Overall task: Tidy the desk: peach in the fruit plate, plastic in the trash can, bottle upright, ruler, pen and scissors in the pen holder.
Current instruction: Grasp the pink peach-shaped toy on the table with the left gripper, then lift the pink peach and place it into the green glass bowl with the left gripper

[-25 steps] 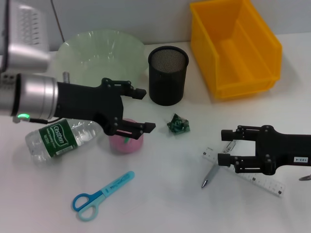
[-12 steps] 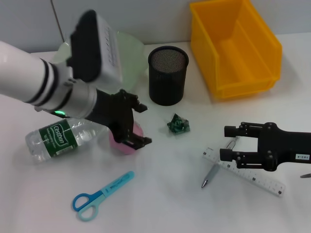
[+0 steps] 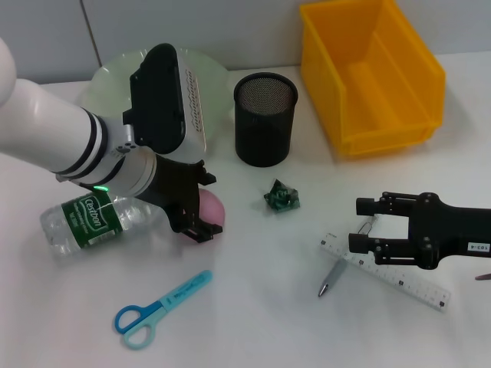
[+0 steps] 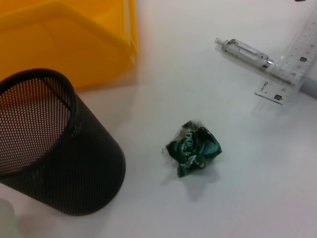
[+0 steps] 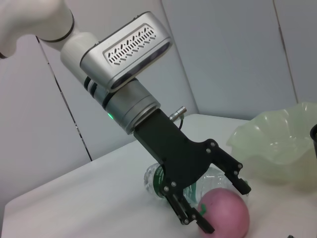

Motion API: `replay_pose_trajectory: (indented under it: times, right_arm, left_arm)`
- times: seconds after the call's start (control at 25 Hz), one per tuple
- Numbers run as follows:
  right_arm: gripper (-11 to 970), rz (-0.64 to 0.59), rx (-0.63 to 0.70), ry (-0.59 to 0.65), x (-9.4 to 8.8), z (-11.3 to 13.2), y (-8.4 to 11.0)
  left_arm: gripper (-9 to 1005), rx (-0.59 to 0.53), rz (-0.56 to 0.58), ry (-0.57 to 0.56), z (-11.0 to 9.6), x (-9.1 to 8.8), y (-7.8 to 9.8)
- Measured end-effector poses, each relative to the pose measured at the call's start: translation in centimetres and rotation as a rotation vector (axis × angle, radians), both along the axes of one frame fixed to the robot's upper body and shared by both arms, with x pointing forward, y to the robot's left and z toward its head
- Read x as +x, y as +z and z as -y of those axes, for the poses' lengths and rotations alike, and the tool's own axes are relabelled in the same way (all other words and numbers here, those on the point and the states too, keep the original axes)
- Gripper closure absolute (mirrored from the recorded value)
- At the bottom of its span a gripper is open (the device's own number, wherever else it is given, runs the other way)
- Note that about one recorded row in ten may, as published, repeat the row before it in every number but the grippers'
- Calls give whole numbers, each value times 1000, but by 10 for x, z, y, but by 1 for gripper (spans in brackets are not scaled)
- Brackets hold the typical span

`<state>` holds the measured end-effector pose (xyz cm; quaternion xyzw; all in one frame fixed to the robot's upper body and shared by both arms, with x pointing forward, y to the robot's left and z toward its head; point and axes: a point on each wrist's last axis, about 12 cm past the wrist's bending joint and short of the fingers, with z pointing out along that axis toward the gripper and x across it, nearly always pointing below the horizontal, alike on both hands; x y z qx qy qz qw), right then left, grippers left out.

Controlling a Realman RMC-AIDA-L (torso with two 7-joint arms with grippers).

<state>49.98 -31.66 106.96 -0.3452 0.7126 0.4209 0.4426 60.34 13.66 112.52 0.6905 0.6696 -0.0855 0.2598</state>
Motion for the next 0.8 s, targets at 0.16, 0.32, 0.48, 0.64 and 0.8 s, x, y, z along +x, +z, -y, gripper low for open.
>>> replay_pose_trajectory:
  times: [0.16, 0.32, 0.48, 0.64, 0.8]
  right_arm:
    - [219, 0, -2, 1, 0, 0, 0]
    - [219, 0, -2, 1, 0, 0, 0]
    - [219, 2, -2, 1, 0, 0, 0]
    - [219, 2, -1, 1, 0, 0, 0]
    - [220, 2, 0, 1, 0, 0, 0]
  left_arm:
    - [210, 10, -2, 1, -1, 0, -1]
    - [213, 13, -7, -2, -1, -1, -2]
    - [377, 13, -9, -1, -2, -1, -2]
    - [437, 5, -8, 2, -2, -2, -2]
    - [500, 1, -13, 12, -2, -2, -2]
